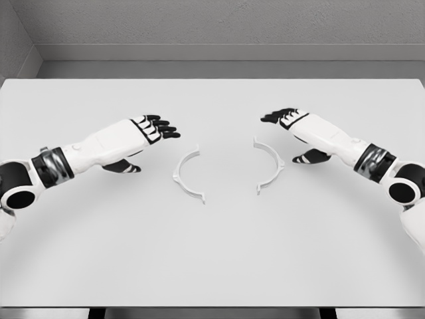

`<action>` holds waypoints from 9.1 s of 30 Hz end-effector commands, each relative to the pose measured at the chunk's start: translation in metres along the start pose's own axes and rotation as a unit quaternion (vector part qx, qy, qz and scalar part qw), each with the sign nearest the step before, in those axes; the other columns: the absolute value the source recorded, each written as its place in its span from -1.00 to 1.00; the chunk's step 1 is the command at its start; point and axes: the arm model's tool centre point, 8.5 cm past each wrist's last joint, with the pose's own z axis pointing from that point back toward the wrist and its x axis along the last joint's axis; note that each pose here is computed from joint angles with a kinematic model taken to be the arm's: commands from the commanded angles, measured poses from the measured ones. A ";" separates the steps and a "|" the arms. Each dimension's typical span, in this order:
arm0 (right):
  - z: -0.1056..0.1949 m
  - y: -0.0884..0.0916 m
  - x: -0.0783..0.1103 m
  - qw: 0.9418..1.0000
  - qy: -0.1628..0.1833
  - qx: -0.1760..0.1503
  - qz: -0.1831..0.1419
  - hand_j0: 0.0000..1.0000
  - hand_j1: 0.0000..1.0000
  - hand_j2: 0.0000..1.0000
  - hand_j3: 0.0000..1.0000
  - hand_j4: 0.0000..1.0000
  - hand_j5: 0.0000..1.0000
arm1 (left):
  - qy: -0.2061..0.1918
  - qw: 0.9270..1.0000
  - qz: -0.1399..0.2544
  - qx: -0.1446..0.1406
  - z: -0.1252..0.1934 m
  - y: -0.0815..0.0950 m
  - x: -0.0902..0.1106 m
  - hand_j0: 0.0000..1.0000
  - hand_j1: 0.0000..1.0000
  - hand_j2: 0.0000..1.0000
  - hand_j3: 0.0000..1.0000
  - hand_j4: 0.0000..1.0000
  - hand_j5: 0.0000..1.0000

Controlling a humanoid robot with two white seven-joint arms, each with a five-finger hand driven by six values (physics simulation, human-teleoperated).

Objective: Assemble PVC drainage pipe clamps

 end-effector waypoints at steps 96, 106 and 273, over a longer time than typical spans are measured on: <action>-0.057 0.013 0.032 0.998 -0.054 0.013 -0.019 1.00 1.00 1.00 1.00 1.00 1.00 | -0.066 0.997 0.037 0.000 -0.089 -0.018 0.042 1.00 1.00 1.00 1.00 1.00 1.00; -0.046 -0.005 0.015 0.999 -0.033 0.001 -0.013 1.00 1.00 1.00 1.00 1.00 1.00 | -0.040 0.999 0.033 -0.006 -0.070 -0.016 0.023 1.00 1.00 1.00 1.00 1.00 1.00; -0.045 0.040 0.045 0.991 -0.062 -0.028 -0.113 1.00 1.00 1.00 1.00 1.00 1.00 | 0.053 0.997 0.054 -0.012 -0.033 0.013 -0.060 1.00 1.00 1.00 1.00 1.00 1.00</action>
